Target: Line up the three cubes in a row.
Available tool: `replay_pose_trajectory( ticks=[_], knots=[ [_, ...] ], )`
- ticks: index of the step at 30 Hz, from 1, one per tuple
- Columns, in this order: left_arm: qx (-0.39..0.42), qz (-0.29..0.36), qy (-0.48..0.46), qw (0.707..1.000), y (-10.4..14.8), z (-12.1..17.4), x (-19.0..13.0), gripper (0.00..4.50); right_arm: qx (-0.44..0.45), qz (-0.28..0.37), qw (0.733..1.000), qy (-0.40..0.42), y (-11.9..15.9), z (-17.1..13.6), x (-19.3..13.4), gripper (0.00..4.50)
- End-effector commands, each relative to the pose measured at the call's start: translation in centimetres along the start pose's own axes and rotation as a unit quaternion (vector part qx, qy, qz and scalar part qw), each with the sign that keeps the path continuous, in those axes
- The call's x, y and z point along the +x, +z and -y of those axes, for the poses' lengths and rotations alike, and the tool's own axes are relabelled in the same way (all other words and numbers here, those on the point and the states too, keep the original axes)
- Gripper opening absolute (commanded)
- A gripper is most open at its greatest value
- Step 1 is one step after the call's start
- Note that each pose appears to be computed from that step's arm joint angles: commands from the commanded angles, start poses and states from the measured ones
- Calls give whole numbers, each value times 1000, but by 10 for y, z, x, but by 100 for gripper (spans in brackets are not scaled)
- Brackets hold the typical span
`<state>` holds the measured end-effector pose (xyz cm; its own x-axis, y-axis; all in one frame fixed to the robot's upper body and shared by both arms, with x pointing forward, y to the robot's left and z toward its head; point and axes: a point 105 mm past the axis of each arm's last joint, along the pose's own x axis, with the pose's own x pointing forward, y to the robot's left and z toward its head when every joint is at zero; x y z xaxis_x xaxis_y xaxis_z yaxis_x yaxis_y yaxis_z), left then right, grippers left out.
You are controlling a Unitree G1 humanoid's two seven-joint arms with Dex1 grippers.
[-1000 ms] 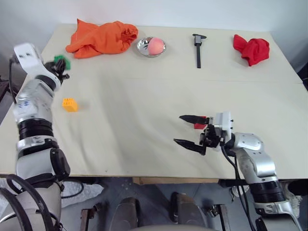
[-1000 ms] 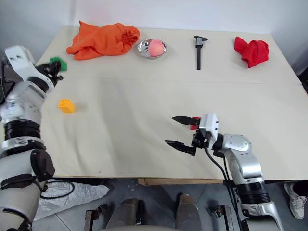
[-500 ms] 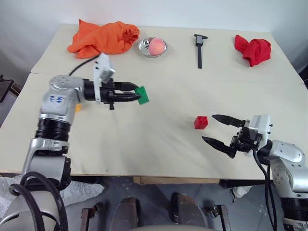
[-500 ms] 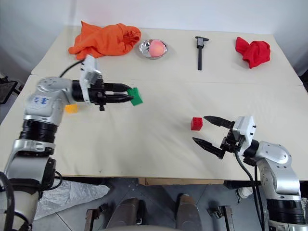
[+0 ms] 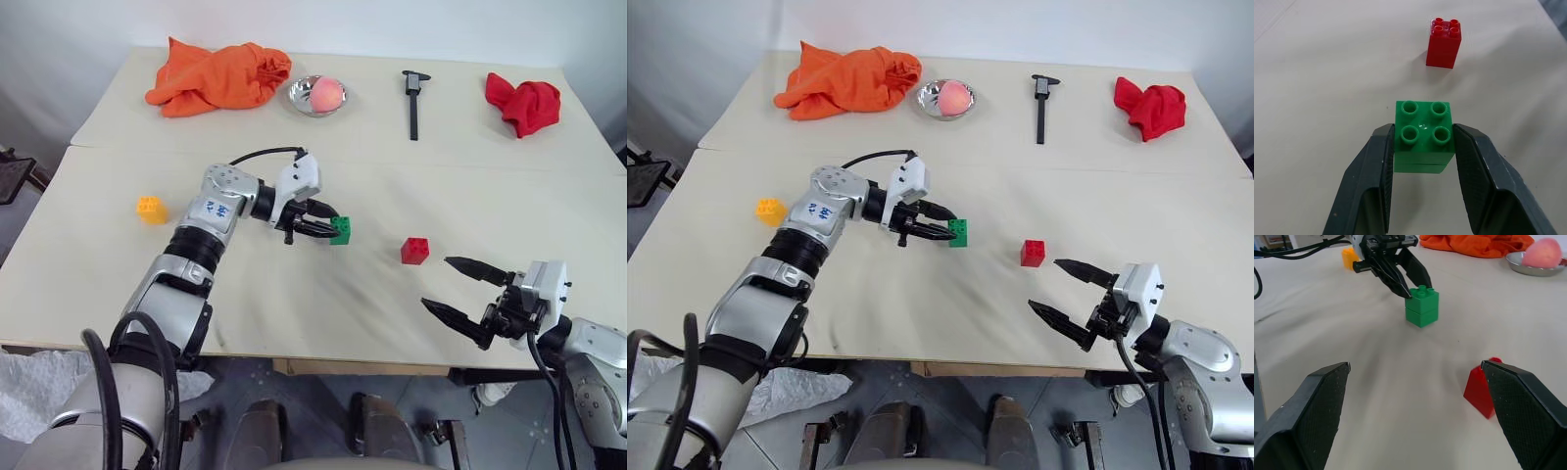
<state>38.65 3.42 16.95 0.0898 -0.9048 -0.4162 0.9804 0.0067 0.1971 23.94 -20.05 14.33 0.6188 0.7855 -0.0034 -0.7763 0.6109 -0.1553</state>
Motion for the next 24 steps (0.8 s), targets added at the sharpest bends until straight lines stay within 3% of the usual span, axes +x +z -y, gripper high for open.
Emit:
replay_pose_trajectory(
  ticks=[1,21,24],
  knots=[
    [31,-14,-20,999,8,1,13,151,-3,14,1000,-4,7,-7,-2,450],
    [18,-25,-49,998,13,5,33,151,-4,-11,1000,-20,-6,10,-16,450],
    [6,12,-43,999,24,3,32,248,-4,-8,1000,-16,-6,10,-13,450]
  ],
)
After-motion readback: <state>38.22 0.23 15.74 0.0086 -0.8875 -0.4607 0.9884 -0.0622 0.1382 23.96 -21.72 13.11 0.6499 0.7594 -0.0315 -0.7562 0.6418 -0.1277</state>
